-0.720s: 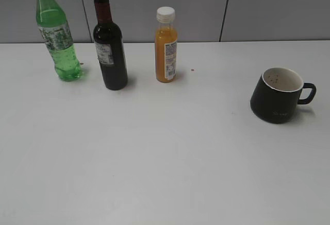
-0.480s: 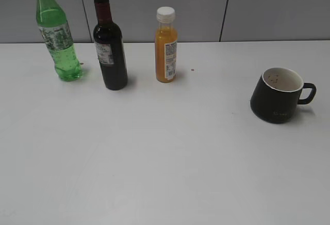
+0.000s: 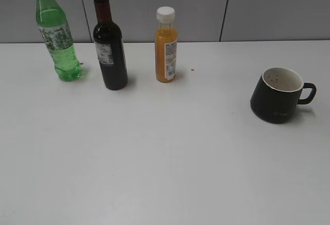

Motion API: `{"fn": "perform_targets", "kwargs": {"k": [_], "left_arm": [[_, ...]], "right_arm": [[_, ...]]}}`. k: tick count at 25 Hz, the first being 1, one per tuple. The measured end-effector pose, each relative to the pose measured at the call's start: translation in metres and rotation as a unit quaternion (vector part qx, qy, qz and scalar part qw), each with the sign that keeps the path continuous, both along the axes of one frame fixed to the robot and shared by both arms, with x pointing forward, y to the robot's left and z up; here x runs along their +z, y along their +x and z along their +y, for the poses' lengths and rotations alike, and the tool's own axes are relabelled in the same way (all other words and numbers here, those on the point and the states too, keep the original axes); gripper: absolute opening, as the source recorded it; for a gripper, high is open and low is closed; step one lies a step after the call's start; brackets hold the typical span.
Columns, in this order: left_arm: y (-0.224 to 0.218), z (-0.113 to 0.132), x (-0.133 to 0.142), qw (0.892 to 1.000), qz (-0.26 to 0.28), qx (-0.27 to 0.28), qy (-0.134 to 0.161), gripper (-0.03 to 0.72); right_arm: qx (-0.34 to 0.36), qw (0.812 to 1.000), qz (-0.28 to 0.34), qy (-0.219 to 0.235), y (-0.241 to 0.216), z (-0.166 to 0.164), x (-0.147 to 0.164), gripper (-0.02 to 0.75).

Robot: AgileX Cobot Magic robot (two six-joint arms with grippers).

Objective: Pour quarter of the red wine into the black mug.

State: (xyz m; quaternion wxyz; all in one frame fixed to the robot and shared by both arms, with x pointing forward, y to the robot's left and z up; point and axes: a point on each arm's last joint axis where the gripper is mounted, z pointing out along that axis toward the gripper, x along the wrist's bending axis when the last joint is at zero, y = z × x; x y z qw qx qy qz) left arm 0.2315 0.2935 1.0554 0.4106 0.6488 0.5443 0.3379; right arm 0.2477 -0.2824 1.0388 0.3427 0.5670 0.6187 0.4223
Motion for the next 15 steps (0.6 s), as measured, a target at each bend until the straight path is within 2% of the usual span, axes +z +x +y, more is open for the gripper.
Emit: {"fn": "perform_targets", "kwargs": {"k": [10, 15], "left_arm": [[0.0, 0.0, 0.0, 1.0, 0.0, 0.0, 0.001, 0.589], [0.0, 0.0, 0.0, 1.0, 0.0, 0.0, 0.0, 0.589]], "right_arm": [[-0.016, 0.996, -0.085, 0.023, 0.017, -0.002, 0.026, 0.582], [-0.025, 0.993, -0.116, -0.001, 0.039, -0.006, 0.037, 0.582]]}}
